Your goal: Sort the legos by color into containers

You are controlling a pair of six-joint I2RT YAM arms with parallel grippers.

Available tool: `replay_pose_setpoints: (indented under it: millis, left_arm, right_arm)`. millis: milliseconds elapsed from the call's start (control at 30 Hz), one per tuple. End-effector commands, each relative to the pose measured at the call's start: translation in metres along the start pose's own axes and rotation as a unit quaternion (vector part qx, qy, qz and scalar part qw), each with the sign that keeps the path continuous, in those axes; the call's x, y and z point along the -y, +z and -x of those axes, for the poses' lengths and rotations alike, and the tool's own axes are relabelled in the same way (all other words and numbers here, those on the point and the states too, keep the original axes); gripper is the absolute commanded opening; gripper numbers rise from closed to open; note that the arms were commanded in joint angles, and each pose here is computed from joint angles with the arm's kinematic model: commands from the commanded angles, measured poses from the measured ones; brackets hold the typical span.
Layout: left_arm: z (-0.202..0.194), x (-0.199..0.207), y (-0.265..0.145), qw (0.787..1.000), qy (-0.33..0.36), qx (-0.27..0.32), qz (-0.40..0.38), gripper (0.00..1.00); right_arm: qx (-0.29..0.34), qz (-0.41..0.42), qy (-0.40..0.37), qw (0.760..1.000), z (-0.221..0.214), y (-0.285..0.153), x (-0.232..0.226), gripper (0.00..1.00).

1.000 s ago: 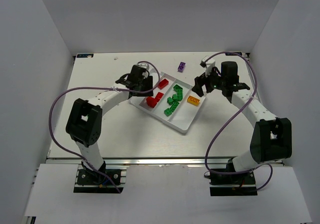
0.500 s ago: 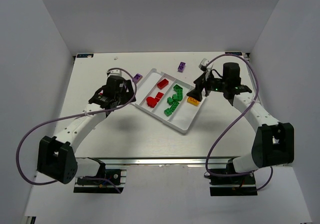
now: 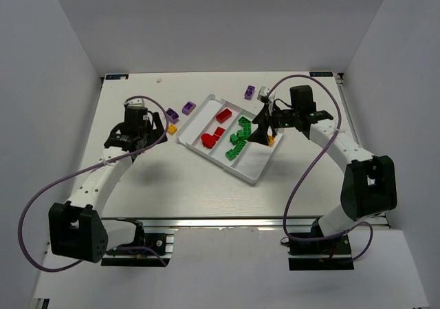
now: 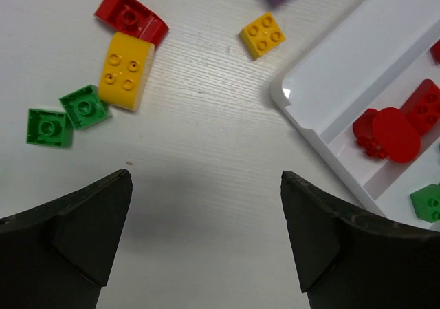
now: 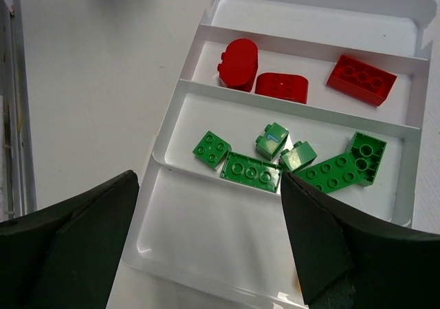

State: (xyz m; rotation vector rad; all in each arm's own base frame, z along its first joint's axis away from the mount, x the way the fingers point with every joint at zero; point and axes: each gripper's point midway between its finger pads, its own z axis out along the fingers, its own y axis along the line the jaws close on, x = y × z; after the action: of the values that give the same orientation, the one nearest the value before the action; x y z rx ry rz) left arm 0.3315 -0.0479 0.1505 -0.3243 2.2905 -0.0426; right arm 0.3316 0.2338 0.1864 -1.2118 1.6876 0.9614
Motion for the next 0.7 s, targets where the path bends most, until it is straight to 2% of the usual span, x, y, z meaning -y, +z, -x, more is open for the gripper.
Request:
replay_pose_setpoints:
  millis: [0,500,667]
  left_arm:
    - [0.005,-0.011,0.001,1.0,0.009,-0.007,-0.004,0.98]
    - [0.037,-0.041,0.05,0.994,0.08,-0.054,0.052,0.85]
    - [0.023,-0.05,0.074,0.988,0.102,-0.092,0.066,0.79]
  right_arm:
    - [-0.008,0.0,-0.019,1.0,0.0,0.001,-0.005,0.88]
    - [-0.024,0.016,-0.019,0.999,0.001,0.01,0.005,0.86]
    - [-0.021,0.019,-0.02,0.999,0.003,0.011,0.007,0.87]
